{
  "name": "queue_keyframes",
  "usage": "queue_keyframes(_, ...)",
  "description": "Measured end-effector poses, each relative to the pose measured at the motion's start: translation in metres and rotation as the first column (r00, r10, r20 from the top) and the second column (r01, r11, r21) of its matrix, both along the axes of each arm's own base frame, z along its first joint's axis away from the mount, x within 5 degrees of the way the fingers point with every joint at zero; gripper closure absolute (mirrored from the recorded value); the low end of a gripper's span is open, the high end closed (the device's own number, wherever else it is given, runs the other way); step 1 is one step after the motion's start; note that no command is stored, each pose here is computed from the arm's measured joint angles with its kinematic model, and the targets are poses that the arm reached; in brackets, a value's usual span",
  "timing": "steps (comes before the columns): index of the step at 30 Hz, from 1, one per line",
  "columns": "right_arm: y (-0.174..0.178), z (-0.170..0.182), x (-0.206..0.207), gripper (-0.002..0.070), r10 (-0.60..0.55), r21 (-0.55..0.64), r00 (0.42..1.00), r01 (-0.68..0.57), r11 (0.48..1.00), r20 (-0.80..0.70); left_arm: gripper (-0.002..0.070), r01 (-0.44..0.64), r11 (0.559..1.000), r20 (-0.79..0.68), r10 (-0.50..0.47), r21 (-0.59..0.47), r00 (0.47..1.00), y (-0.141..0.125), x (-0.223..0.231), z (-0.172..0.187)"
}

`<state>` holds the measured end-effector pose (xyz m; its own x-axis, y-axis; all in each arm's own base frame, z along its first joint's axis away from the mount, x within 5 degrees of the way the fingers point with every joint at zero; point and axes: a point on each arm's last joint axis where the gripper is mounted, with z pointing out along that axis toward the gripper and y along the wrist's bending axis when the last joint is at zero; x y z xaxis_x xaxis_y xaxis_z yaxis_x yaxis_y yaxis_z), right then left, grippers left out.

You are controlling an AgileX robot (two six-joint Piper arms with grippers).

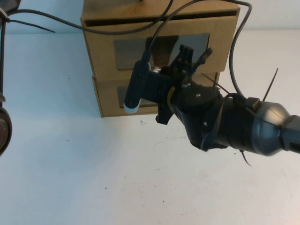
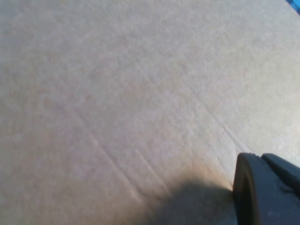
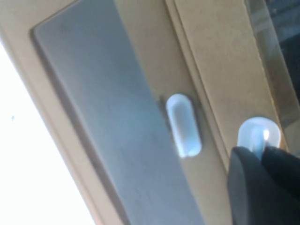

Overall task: Open the shoe box
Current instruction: 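Pull the top drawer of the cardboard box fully open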

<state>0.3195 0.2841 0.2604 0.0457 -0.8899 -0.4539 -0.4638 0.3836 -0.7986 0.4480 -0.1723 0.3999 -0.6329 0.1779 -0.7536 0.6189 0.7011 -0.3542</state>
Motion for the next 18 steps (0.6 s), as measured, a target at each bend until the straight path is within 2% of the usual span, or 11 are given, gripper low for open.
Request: queue_keyframes(18, -0.009, 0.002, -0.066, 0.0663, 0.007, -0.029, 1.000, -0.007, 1.000, -0.008, 0.0679, 0.006, 1.000, -0.013, -0.006, -0.017, 1.000, -0.002, 0.001, -0.002)
